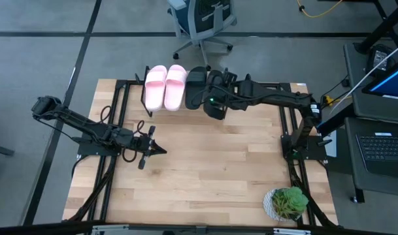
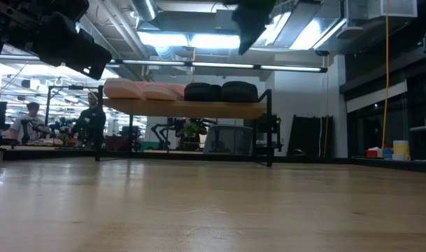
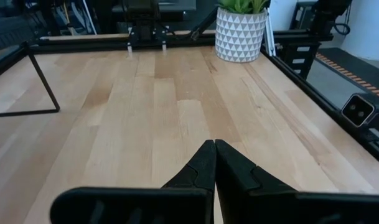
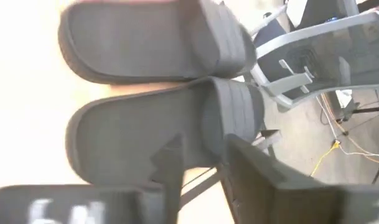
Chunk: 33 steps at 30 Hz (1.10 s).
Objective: Pick and place slides into the shelf
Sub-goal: Return to Home Position
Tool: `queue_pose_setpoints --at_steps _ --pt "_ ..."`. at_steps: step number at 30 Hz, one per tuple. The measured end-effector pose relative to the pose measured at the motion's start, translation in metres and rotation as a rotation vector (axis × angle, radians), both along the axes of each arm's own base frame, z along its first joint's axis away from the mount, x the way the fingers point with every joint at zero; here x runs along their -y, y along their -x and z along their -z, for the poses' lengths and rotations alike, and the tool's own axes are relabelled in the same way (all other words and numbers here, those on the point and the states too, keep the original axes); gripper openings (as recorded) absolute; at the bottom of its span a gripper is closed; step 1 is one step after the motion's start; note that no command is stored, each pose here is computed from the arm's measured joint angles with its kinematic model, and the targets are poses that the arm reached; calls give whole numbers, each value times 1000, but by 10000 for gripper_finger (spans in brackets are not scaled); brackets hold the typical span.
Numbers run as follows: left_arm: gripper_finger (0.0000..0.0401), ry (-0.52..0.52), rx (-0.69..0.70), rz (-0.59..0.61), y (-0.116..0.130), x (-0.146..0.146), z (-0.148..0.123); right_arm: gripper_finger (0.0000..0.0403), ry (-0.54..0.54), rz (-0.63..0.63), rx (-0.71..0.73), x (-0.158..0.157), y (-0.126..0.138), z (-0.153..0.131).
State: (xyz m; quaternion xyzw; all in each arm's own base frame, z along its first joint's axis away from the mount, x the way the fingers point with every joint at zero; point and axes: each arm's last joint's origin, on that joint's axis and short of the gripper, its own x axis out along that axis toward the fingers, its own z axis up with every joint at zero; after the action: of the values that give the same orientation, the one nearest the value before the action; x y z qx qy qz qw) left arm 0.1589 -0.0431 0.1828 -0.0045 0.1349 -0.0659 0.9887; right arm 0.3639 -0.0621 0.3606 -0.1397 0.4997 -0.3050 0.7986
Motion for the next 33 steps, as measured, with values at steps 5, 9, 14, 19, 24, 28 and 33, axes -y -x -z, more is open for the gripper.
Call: queue_pose_setpoints --at_steps 5,9,14,19,24,28,33 --pt "2 7 23 0 -1 0 -3 13 -6 -16 45 -14 4 -21" --pt "2 13 41 0 -2 1 -9 8 -18 -23 62 -26 5 -25" --pt "2 12 52 1 -3 1 -12 6 -44 -28 27 -52 3 1" --pt "2 -7 53 6 -3 1 -12 5 -47 -96 56 -79 7 28" --pt "2 2 68 5 -4 1 -14 3 -85 -222 230 -105 23 31" --pt "2 16 116 4 -2 1 -20 6 -143 -361 366 -117 47 35" --pt "2 46 218 3 9 -3 -35 4 -225 -540 495 -124 87 36"
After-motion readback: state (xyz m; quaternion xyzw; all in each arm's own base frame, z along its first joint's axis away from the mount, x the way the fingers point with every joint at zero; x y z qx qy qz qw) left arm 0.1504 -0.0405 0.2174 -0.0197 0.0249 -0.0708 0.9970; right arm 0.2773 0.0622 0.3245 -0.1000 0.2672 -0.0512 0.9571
